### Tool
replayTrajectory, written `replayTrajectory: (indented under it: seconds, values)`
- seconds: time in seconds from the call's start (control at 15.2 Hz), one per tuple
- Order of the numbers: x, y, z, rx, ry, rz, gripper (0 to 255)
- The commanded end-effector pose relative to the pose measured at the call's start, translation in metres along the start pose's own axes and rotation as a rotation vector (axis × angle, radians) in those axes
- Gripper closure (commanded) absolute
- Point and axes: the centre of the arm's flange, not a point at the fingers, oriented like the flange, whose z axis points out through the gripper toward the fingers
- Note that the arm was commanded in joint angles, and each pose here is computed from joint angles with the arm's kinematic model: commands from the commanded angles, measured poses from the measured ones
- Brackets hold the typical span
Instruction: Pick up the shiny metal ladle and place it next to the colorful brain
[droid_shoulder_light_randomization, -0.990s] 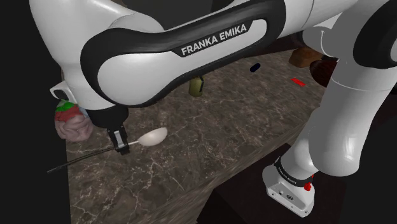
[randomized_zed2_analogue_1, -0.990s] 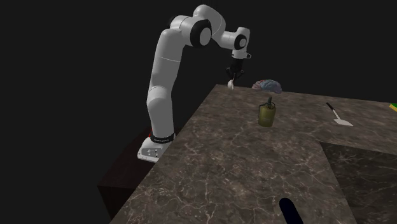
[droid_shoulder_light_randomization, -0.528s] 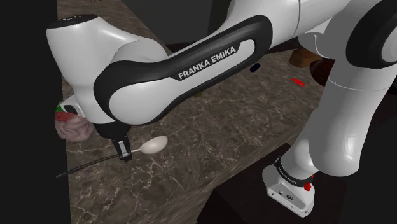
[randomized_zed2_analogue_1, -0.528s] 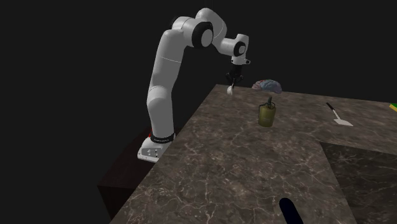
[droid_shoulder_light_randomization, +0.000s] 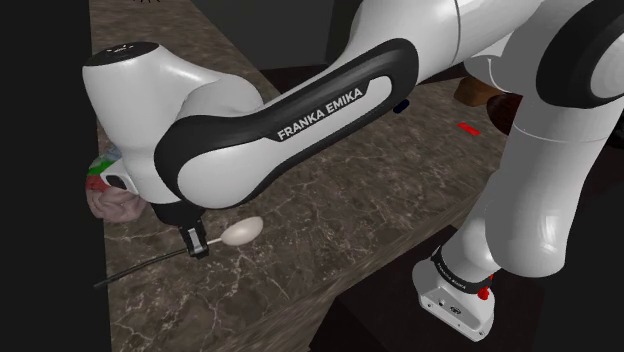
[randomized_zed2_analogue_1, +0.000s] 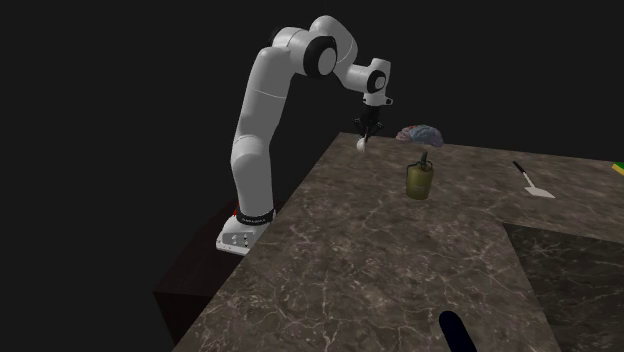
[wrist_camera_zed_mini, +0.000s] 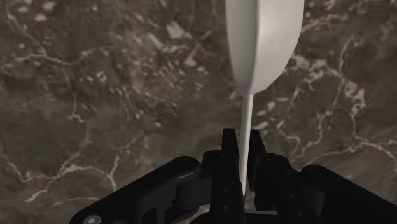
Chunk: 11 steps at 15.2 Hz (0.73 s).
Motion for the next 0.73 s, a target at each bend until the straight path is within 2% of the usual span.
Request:
replayTrajectory:
  seconds: [0.0, 0.07, 0.13, 0.46, 0.66]
  values:
    - [0.0, 0.0, 0.001, 0.001, -0.001, 0.0, 255]
    - [0.0, 0.0, 0.001, 0.001, -0.001, 0.0, 255]
    - [0.0, 0.0, 0.001, 0.001, -0.001, 0.0, 0]
    - [0.0, 0.0, 0.001, 0.001, -0.001, 0.0, 0]
    - [0.0, 0.0, -0.039, 0.001, -0.001, 0.0, 0]
